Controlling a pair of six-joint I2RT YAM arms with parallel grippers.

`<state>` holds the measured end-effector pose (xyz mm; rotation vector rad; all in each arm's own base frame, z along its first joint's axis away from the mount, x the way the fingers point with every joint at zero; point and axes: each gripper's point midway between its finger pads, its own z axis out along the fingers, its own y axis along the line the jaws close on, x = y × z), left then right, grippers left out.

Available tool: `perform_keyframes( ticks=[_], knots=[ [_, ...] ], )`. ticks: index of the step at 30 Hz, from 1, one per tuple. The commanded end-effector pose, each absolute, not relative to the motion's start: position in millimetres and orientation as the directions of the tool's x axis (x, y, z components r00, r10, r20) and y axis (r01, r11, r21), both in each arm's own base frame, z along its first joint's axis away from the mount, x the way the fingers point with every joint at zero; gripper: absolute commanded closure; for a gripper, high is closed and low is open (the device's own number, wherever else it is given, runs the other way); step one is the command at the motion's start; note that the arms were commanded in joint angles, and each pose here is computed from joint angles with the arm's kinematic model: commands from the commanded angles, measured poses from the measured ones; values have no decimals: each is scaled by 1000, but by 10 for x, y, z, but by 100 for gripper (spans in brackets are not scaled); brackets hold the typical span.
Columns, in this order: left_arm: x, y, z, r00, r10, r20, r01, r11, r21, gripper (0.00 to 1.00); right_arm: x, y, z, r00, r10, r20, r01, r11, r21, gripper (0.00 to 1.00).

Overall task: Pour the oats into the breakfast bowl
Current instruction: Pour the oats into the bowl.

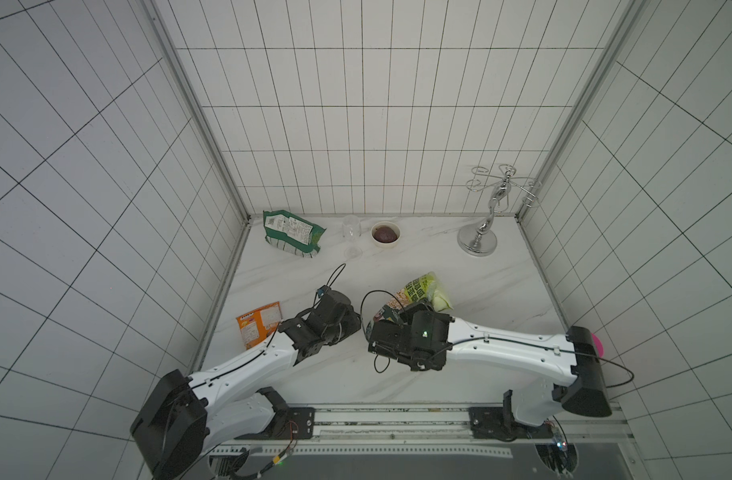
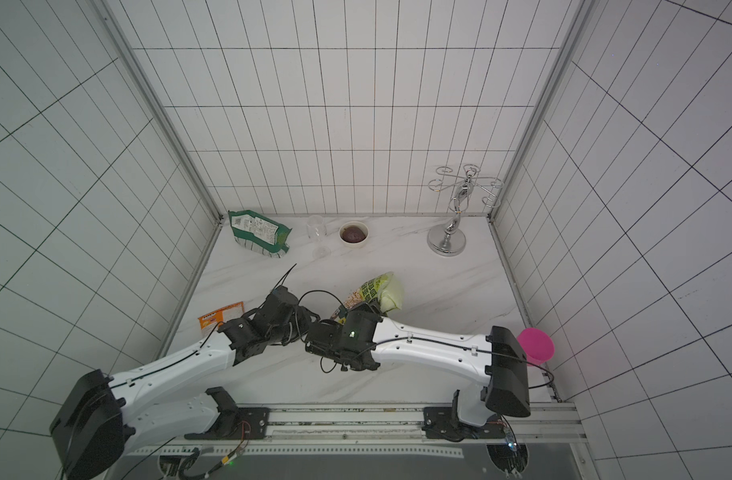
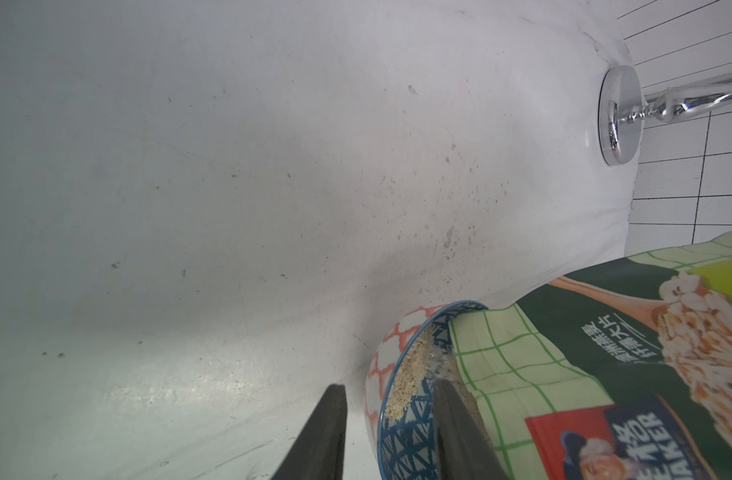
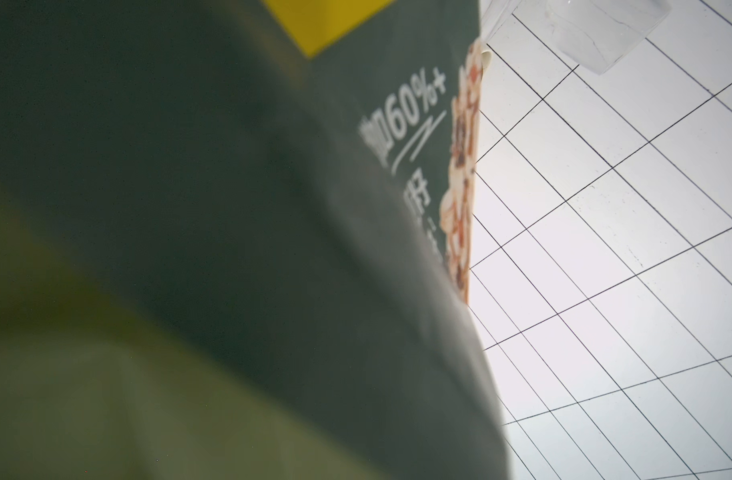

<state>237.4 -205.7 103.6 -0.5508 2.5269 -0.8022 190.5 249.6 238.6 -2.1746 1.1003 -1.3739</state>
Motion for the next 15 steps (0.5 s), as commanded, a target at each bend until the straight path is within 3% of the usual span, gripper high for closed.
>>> perform_keyframes(
  ticks=[1,15],
  knots=[
    [2365,-2060,1058,-826,-491,-277,-230,743,-629,63,1994,2404,2867,99,-769,632,-279,-631,-724,100],
    [2363,-2068,1071,-823,-494,-279,-229,739,-633,63,1975,2401,2923,78,-763,642,-230,-641,-733,100]
  ],
)
